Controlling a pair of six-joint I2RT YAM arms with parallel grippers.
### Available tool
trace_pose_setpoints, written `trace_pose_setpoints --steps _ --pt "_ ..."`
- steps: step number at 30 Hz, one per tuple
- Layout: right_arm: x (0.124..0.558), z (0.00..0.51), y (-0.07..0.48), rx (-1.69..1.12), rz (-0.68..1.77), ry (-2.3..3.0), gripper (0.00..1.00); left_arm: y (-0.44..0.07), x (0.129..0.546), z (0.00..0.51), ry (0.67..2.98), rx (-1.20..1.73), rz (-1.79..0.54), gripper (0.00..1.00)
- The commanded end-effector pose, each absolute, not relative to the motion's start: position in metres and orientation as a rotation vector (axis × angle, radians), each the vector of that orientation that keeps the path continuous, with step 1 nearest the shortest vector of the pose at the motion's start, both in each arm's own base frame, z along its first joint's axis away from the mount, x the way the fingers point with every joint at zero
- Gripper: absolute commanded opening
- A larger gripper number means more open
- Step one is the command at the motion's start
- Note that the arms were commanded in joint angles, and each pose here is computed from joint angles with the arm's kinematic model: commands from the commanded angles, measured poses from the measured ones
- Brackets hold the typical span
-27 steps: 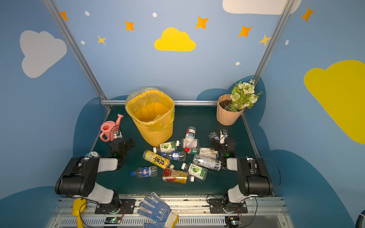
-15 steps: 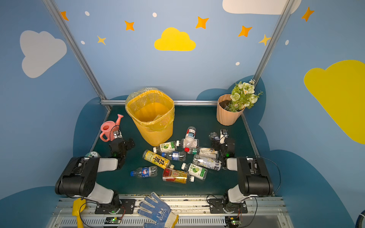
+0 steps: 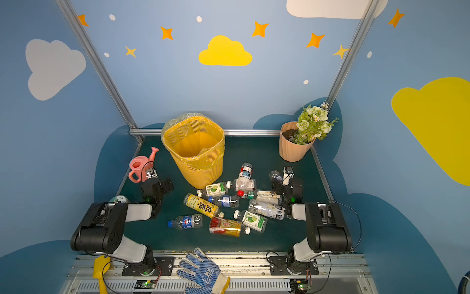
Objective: Throw the plastic bottles in the bin
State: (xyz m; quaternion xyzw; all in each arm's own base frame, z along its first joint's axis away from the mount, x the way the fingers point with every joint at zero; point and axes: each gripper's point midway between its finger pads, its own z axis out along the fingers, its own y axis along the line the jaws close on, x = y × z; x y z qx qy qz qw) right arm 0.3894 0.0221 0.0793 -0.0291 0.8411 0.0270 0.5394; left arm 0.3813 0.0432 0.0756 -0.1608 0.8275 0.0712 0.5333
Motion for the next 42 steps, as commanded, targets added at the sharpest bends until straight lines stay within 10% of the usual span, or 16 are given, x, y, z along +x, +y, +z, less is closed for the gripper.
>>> trace_pose_setpoints --steps 1,14,26,42 --pt "0.395 0.089 0.023 -0.07 0.072 1.973 0.97 0.044 0.387 0.084 1.952 -0.393 0.16 1.0" --pt "0.398 0.11 0.023 -0.049 0.08 2.095 0.97 0.049 0.382 0.099 1.921 -0.418 0.183 1.0" --pt "0.401 0.201 0.082 0.087 0.54 2.097 0.95 0.092 0.333 0.231 1.709 -0.854 0.246 1.0" --pt "0.419 0.131 0.199 -0.09 0.651 2.521 0.96 0.038 0.315 0.283 1.651 -0.62 0.112 1.0"
